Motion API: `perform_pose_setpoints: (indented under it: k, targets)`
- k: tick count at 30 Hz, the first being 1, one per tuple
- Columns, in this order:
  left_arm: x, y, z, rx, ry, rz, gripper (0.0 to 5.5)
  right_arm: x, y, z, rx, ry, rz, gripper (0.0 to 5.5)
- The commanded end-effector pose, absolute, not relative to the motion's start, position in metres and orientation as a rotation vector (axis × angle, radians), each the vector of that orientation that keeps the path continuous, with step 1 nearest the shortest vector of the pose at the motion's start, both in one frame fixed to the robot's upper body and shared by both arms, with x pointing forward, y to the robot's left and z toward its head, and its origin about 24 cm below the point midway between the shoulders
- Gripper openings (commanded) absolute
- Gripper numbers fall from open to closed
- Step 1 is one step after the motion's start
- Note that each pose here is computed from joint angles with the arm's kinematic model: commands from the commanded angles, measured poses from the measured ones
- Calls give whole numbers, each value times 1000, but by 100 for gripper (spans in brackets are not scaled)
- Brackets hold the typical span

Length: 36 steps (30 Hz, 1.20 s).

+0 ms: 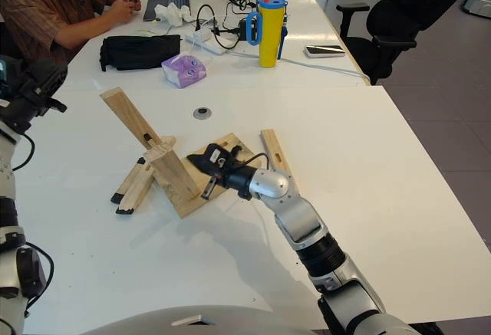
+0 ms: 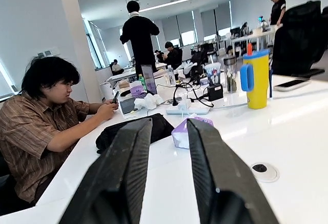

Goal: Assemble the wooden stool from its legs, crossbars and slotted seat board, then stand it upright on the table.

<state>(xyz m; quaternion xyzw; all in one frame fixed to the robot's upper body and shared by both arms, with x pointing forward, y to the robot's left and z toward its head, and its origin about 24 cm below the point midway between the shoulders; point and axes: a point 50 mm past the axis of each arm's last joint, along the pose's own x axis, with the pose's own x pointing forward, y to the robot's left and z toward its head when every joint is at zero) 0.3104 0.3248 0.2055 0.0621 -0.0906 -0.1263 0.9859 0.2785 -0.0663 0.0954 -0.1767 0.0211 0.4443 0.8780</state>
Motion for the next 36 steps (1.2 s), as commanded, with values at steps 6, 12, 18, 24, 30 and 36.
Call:
perform_pose_setpoints:
  k: [6, 12, 18, 24, 30, 36]
  targets:
    - [238, 319, 161, 234, 552, -949, 132, 294, -115, 37, -608, 333, 839, 0]
    - [219, 314, 143, 247, 664, -1053, 132, 291, -116, 29, -695, 379, 898, 0]
    - [193, 248, 104, 187, 711, -1252, 132, 287, -128, 18, -803, 570, 956, 0]
    - [188, 192, 73, 304, 607, -1169, 132, 260, -128, 7, -826, 808, 1138, 0]
    - [186, 176, 37, 518, 654, -1029, 132, 243, -115, 11, -680, 833, 1193, 0]
    - [222, 179, 30, 632, 579, -790, 132, 232, -101, 17, -612, 787, 1234, 0]
